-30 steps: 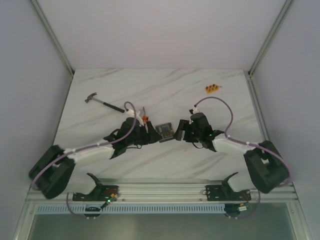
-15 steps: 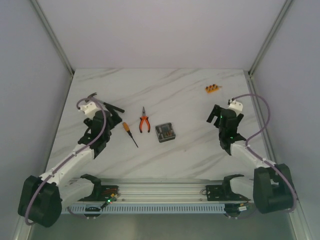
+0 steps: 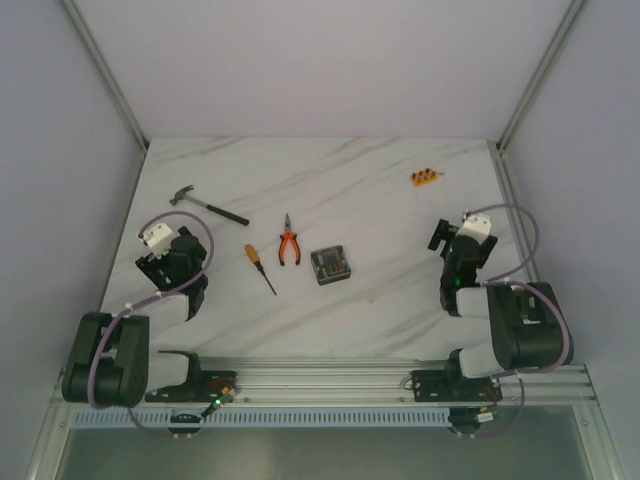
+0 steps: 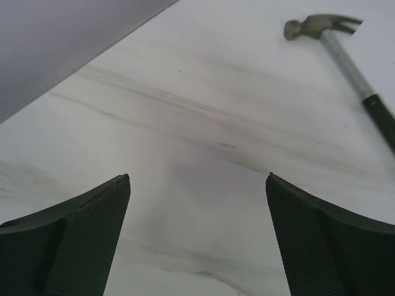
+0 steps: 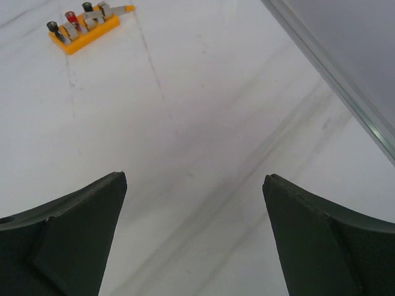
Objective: Snap on the fuse box
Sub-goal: Reset both arms
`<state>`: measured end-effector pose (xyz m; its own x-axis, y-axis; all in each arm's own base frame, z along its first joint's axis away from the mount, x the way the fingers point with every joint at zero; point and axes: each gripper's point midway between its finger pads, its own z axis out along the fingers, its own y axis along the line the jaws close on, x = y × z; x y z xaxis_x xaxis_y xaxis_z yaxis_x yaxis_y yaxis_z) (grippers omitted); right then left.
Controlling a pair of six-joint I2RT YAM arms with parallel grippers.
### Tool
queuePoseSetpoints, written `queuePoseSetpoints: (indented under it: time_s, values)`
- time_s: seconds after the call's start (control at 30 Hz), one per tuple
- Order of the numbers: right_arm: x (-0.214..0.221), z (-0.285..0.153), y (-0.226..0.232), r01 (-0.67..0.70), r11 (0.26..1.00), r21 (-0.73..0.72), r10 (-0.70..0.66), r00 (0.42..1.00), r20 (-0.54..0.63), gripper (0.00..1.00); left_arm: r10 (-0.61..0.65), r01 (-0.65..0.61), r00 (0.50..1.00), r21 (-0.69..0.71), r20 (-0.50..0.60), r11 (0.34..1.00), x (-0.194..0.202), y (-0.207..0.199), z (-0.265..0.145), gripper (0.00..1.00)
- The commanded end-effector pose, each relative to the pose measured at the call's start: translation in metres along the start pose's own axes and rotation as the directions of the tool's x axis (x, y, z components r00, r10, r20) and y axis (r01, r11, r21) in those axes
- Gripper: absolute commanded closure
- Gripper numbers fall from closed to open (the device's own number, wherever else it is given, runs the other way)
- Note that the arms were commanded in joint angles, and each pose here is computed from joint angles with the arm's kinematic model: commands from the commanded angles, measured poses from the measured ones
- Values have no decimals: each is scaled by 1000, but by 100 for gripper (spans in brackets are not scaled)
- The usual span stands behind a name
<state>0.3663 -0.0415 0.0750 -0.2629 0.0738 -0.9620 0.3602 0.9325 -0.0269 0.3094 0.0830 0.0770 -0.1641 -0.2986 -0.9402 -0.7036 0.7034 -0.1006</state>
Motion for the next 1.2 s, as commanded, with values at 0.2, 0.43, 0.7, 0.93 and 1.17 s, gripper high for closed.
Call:
queuePoseSetpoints:
  time_s: [0.2,0.43,0.7,0.93,1.17]
  values:
    - [-20,-3,5,0,993,-115,21,982,190,0,-1,-58,977,270,213,961,-29,-40,9,0]
    - [-20,-2,5,1,993,-114,20,982,187,0,182,-297,951,580,249,759,5,-98,-6,0]
    - [-19,-2,5,1,994,-114,20,982,186,0,175,-272,958,537,225,799,2,-93,1,0]
    - [-19,-2,5,3,993,-114,19,982,187,0,189,-284,956,539,225,793,4,-95,2,0]
    - [-20,-2,5,2,993,-114,20,982,188,0,188,-283,956,538,226,794,3,-95,2,0]
